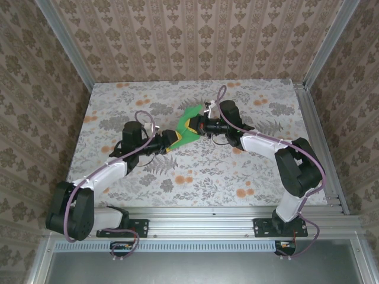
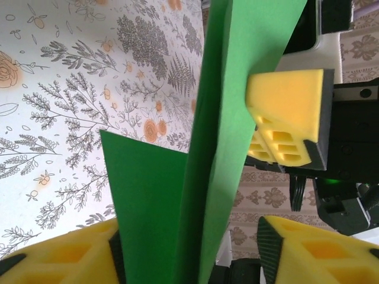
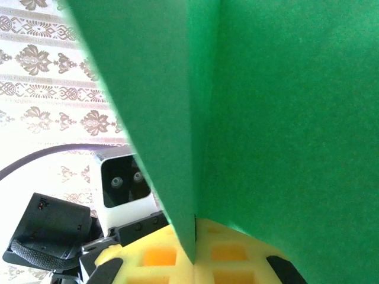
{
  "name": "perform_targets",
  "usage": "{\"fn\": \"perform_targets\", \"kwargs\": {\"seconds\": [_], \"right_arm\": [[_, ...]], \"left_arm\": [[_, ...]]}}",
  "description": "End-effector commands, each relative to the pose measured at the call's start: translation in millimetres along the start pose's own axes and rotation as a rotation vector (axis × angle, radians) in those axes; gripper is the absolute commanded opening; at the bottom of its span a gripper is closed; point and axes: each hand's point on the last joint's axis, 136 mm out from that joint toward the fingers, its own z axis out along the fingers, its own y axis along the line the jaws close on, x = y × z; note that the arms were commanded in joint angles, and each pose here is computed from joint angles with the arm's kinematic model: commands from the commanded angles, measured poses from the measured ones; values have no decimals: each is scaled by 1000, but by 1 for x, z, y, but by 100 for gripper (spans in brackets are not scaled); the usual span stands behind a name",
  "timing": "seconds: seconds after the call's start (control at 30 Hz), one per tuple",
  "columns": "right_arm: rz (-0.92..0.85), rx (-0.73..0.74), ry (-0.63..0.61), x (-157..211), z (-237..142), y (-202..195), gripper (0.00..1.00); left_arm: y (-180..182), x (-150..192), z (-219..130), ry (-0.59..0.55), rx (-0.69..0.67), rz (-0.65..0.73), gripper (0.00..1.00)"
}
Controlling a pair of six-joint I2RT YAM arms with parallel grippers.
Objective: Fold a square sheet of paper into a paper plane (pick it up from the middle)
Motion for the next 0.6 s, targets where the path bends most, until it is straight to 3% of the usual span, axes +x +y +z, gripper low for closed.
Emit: {"fn": "perform_targets", "kwargs": {"seconds": [0.0, 0.57], "right_arm": [[-8, -24, 29, 7, 2, 1, 0], [14, -13, 44, 8, 8, -12, 0]], "left_arm": [[-11, -7, -1, -1, 16, 31, 53], [1, -6, -3, 15, -33, 42, 20]]}}
